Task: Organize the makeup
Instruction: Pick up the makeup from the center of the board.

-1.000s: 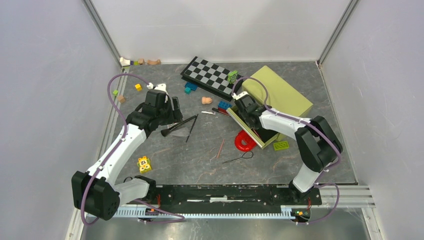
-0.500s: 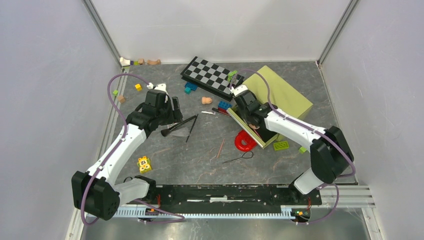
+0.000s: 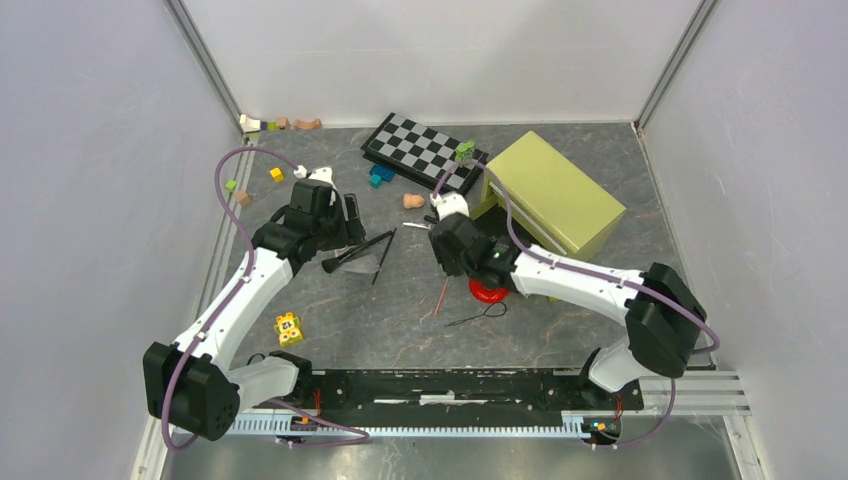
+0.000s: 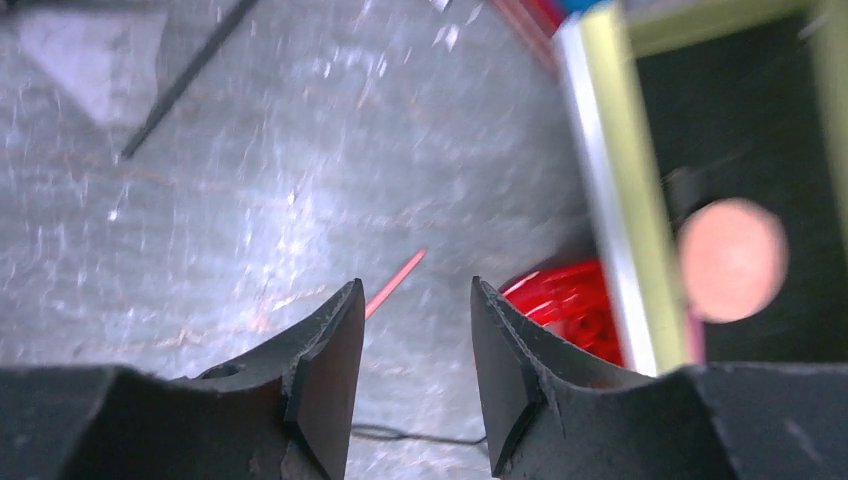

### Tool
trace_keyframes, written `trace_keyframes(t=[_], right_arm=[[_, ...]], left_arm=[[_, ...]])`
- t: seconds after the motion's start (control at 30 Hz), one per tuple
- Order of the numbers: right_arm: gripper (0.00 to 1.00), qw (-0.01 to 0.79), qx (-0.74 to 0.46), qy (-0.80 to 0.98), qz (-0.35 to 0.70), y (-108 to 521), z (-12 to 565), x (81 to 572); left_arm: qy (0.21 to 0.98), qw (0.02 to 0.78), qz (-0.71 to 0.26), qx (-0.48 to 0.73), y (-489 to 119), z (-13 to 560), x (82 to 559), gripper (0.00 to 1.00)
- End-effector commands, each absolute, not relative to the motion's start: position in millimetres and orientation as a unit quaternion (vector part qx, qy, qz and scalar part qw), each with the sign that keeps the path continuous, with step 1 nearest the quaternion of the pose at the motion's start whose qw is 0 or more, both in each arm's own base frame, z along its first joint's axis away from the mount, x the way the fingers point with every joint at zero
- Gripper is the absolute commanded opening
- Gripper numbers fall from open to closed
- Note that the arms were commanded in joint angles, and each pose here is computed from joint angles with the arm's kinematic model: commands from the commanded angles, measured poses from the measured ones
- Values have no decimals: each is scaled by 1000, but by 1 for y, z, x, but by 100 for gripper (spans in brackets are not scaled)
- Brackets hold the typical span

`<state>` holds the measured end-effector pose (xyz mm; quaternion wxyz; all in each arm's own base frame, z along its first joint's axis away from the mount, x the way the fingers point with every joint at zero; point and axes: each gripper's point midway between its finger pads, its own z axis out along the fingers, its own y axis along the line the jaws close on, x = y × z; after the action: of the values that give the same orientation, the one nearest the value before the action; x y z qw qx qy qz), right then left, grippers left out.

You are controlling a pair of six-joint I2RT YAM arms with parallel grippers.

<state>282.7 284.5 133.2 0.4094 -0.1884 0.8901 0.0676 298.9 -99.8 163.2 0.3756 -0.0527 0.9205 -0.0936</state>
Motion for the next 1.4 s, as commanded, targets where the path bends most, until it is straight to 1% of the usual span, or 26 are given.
trace_keyframes(t=[0.0, 0.2, 0.3, 0.43, 0.63, 0.77, 0.87, 0.97, 1.03, 1.17, 1.37], right_arm=[[50, 352, -88, 917, 167, 312, 97, 251], [50, 280, -86, 948, 120, 323, 58, 230], [50, 261, -86, 955, 108, 325, 46, 226], [50, 254, -80, 957, 113, 325, 37, 222], [50, 243, -90, 962, 85, 318, 25, 222], [46, 228, -104, 965, 77, 317, 14, 217], [42, 221, -114, 966, 71, 317, 7, 216], [32, 219, -119, 966, 69, 317, 5, 216], [27, 221, -125, 965, 68, 317, 6, 217], [21, 226, -132, 963, 61, 314, 6, 218], [8, 239, -158, 957, 50, 309, 10, 222]], left_arm=[[912, 396, -94, -44, -98, 171, 304, 79], [911, 399, -96, -44, -98, 173, 303, 79], [910, 401, -96, -43, -97, 175, 303, 79], [909, 403, -95, -44, -97, 176, 302, 79], [910, 401, -100, -43, -99, 175, 302, 79], [909, 402, -100, -42, -98, 176, 302, 79], [909, 402, -100, -42, -99, 176, 302, 79], [909, 402, -100, -42, -99, 176, 302, 79], [909, 402, -100, -41, -99, 176, 302, 79], [909, 403, -101, -42, -99, 177, 301, 79], [908, 404, -99, -42, -98, 177, 302, 79]])
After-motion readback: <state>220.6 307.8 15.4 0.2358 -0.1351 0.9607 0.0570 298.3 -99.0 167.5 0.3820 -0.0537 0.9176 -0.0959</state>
